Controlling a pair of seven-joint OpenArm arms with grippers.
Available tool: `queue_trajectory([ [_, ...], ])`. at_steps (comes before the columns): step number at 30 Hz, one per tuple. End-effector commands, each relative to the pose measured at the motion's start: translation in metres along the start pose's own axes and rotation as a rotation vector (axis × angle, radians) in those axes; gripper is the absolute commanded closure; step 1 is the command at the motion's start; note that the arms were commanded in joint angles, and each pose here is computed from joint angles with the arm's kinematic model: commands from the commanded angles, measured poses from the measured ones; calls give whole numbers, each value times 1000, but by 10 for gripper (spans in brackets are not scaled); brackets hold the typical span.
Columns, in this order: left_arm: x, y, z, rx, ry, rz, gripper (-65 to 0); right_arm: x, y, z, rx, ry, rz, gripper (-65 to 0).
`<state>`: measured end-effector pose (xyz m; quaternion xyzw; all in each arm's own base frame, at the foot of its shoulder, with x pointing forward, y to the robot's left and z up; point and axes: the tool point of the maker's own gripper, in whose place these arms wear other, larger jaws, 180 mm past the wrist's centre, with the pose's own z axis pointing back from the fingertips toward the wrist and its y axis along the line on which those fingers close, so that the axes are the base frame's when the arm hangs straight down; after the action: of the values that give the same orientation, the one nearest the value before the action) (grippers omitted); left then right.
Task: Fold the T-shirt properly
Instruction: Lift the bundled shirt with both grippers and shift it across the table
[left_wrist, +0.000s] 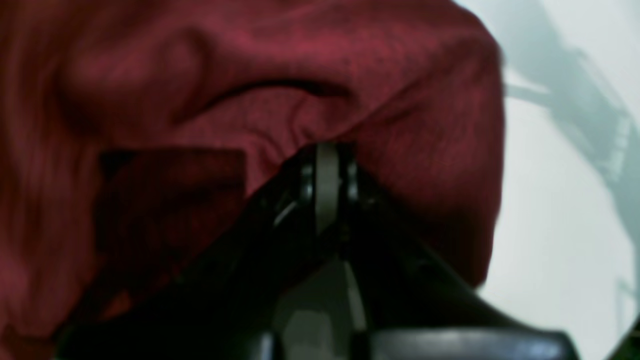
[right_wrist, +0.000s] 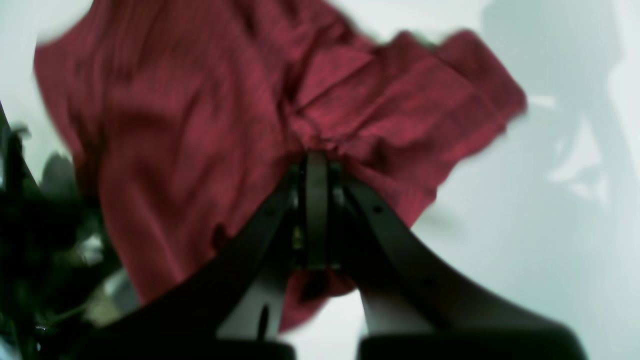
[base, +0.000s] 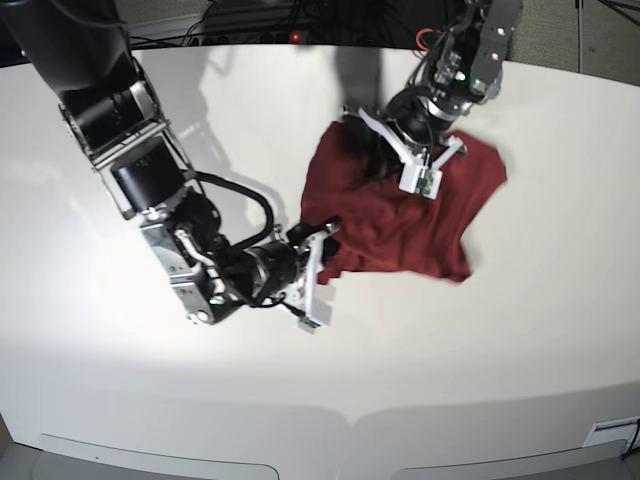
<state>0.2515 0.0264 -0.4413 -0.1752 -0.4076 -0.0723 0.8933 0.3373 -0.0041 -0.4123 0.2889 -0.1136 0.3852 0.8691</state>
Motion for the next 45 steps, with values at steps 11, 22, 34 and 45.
queue_trajectory([
  [11, 8, 102, -28, 229, 120, -54, 0, -38, 11, 23, 179, 11, -155, 0],
  [22, 57, 139, -37, 286, 125, -98, 0, -50, 19, 15, 214, 11, -189, 0],
  [34, 114, 131, 8, 156, 28, -93, 0, 32, -4, 60, 159, -240, -160, 0],
  [45, 132, 86, 29, 69, -48, -133, 0, 97, -7, 53, 38, -426, -96, 0],
])
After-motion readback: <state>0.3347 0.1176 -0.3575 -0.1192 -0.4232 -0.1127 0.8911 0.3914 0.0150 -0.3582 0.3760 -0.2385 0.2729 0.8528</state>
